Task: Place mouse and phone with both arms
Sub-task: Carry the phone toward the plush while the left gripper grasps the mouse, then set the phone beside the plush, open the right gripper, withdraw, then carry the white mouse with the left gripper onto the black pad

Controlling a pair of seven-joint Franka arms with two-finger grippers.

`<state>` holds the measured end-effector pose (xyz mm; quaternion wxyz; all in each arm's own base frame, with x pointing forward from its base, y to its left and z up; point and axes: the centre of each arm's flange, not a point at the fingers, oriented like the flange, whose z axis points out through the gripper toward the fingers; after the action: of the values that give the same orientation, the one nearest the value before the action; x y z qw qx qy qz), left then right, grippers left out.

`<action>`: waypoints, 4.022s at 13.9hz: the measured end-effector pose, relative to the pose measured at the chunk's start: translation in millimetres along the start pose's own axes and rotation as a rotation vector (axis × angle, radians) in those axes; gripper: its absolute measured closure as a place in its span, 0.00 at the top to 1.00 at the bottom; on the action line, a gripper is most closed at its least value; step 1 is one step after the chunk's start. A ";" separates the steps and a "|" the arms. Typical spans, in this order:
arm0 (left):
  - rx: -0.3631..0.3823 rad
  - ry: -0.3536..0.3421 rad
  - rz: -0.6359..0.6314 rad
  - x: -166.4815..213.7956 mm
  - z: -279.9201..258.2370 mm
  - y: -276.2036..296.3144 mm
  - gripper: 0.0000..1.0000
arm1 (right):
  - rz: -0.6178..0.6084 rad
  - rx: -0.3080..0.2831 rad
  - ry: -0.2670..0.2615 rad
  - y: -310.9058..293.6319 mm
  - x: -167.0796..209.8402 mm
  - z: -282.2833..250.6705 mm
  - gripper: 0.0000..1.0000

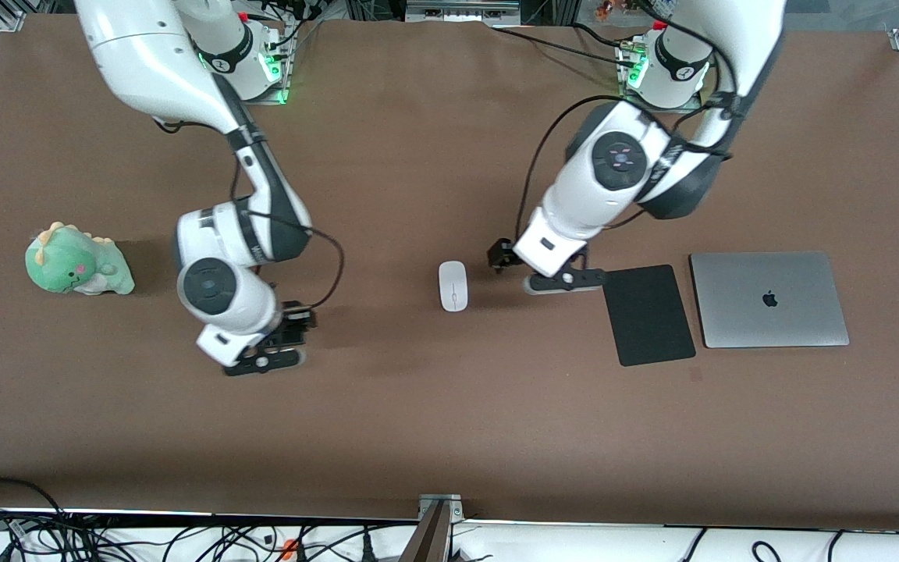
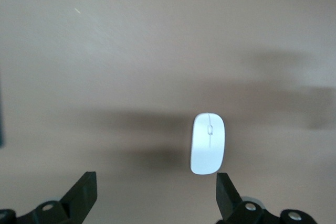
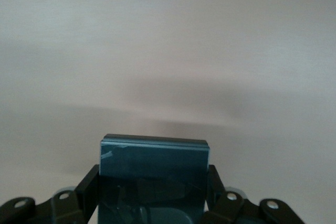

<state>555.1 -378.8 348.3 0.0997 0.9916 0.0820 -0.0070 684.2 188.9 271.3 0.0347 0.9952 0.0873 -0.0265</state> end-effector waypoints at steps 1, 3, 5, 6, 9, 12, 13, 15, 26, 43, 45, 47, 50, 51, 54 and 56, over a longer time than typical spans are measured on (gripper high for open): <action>0.020 0.002 0.001 -14.3 18.7 14.2 1.00 | 0.005 0.006 -0.006 31.0 -0.7 1.9 0.81; 0.063 0.021 0.013 -46.3 55.6 43.3 1.00 | 0.041 0.034 -0.005 92.3 -7.7 8.1 0.81; 0.093 0.039 0.047 -70.3 83.8 68.4 1.00 | 0.089 0.048 0.032 136.2 -21.5 18.1 0.81; 0.103 0.044 0.065 -77.8 96.1 78.6 1.00 | 0.107 0.048 0.056 149.9 -31.6 25.8 0.81; 0.124 0.051 0.094 -81.4 128.9 94.8 1.00 | 0.128 0.044 0.124 161.3 -68.6 52.4 0.81; 0.147 0.102 0.142 -71.8 162.4 99.5 1.00 | 0.127 0.040 0.139 172.7 -96.1 72.9 0.81; 0.145 0.122 0.149 -65.6 172.0 97.0 1.00 | 0.124 0.036 0.151 180.8 -103.3 79.7 0.81; 0.146 0.143 0.160 -52.5 184.9 87.7 1.00 | 0.133 0.028 0.173 196.8 -118.3 94.1 0.81; 0.144 0.142 0.180 -54.5 203.0 85.2 1.00 | 0.142 0.023 0.174 208.4 -138.0 116.5 0.84; 0.146 0.166 0.132 -24.0 181.8 64.5 0.61 | 0.112 0.107 -0.008 225.4 -105.6 -187.4 1.00; 0.160 0.183 0.085 10.1 152.2 28.4 0.61 | 0.112 0.102 0.039 226.8 -119.6 -236.6 1.00; 0.196 0.178 0.094 41.1 126.9 -24.7 0.61 | 0.113 0.097 0.084 226.5 -137.4 -274.7 1.00; 0.253 0.139 0.121 69.2 108.1 -110.2 0.61 | 0.115 0.090 0.142 226.0 -159.0 -314.5 1.00; 0.268 0.125 0.122 75.2 103.8 -137.0 0.61 | 0.115 0.089 0.152 226.0 -162.5 -320.7 1.00; 0.301 0.080 0.145 92.7 91.6 -216.6 0.61 | 0.117 0.076 0.153 228.1 -164.3 -322.3 1.00; 0.313 0.045 0.158 97.0 89.9 -260.8 0.61 | 0.117 0.060 0.150 230.3 -164.3 -321.5 1.00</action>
<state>608.3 -128.9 206.0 -0.0575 0.9983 0.0037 0.0104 578.1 -41.9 616.1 -0.0001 0.9984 0.0306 0.0478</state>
